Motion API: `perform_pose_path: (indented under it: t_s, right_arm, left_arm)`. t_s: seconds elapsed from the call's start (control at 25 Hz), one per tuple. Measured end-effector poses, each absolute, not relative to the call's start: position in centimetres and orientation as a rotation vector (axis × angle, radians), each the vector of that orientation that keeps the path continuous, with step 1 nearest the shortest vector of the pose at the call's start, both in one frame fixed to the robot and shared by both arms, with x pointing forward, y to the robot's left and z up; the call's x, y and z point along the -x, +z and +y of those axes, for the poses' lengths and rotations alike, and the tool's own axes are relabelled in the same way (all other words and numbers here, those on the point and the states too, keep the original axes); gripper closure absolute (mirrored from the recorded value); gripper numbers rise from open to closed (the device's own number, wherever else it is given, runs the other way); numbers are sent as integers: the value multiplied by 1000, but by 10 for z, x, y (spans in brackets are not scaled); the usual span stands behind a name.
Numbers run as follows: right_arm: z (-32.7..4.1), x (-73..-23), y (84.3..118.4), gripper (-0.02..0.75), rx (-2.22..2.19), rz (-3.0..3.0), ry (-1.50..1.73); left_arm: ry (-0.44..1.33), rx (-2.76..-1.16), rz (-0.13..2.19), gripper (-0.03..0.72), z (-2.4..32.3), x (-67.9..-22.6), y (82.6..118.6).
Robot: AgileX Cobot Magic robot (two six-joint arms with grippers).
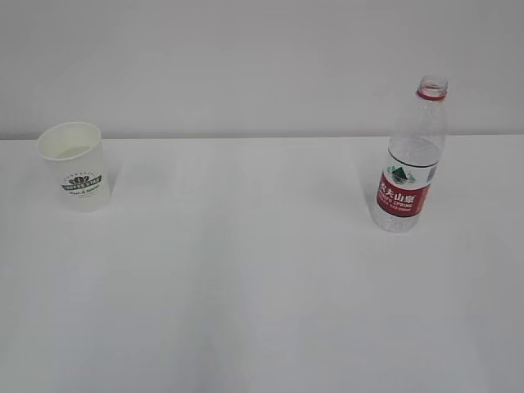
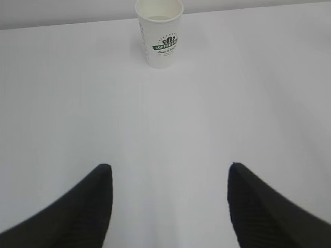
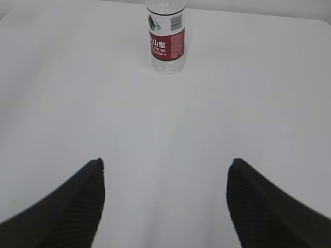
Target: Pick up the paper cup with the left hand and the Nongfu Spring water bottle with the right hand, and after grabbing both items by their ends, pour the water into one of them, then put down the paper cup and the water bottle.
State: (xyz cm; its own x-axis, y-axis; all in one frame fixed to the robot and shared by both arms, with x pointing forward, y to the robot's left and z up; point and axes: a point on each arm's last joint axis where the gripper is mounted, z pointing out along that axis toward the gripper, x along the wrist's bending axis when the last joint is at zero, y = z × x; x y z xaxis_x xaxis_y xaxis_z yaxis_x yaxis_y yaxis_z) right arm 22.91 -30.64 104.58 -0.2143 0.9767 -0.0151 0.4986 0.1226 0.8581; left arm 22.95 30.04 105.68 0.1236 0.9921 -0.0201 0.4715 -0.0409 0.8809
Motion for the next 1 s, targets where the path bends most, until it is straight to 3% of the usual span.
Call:
perform_pose_path:
  t_s: [1.0]
  right_arm:
    - [-306, -229, 1046, 184, -1427, 1794, 1001]
  left_arm:
    - [835, -1623, 1450, 184, 300, -229, 1057]
